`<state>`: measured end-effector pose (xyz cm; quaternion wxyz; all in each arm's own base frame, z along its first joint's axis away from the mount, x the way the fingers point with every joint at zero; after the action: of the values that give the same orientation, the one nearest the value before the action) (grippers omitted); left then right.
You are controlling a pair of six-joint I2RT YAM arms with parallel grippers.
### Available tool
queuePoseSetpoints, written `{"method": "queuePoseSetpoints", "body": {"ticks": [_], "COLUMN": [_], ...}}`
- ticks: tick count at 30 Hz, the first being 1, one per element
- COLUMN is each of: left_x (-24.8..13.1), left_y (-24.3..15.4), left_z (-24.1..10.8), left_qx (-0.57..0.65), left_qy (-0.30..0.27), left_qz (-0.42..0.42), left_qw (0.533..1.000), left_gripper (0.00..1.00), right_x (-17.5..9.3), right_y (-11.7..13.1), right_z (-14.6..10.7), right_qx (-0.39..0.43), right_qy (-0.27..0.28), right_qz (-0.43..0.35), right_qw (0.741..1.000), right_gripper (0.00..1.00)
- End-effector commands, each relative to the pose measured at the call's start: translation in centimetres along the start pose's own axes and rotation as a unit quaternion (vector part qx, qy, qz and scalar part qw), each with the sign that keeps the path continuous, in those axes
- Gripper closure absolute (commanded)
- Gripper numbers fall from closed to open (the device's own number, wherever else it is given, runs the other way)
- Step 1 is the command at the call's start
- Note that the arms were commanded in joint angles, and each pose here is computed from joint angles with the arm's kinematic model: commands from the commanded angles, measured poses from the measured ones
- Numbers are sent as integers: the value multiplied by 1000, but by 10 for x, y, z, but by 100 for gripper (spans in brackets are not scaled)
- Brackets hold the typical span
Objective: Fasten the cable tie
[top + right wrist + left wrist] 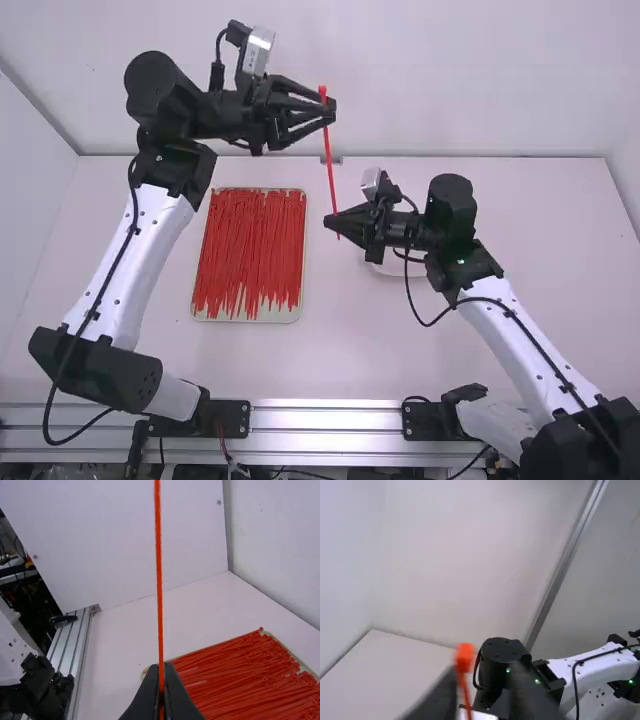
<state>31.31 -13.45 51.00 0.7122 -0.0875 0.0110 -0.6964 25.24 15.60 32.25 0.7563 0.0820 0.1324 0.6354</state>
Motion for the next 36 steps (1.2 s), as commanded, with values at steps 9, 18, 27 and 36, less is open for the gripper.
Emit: {"method": "queuePoseSetpoints", "body": {"ticks": [9, 18, 27, 36], "left_x": [-4, -16, -16, -16], "left_y": [12, 23, 29, 30], "left_z": [-2, 2, 1, 1], "left_qx": [56, 60, 60, 69], "left_qy": [-10, -27, -35, -34], "left_qz": [75, 134, 172, 176], "left_qw": [996, 989, 983, 981], "left_gripper": [1, 1, 1, 1], "right_x": [-29, -69, -102, -110], "right_y": [-16, -34, -61, -81], "right_z": [25, 36, 32, 17], "right_qx": [18, 15, 62, 109], "right_qy": [-48, -86, -120, -117], "right_qz": [-44, -109, -254, -419], "right_qw": [998, 990, 958, 894], "right_gripper": [100, 100, 100, 100]}}
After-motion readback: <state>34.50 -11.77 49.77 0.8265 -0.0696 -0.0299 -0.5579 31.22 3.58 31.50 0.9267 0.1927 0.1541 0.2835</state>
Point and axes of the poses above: each hand's point on the last joint's axis, 136 mm out from that joint toward the fingers, its own x axis out along the fingers, its own y axis along the line the jaws close on, z = x × y, the point moved 10 cm from there along -x, back along the fingers, and after that the axes turned 6 degrees about x, right-handed, at the moved point
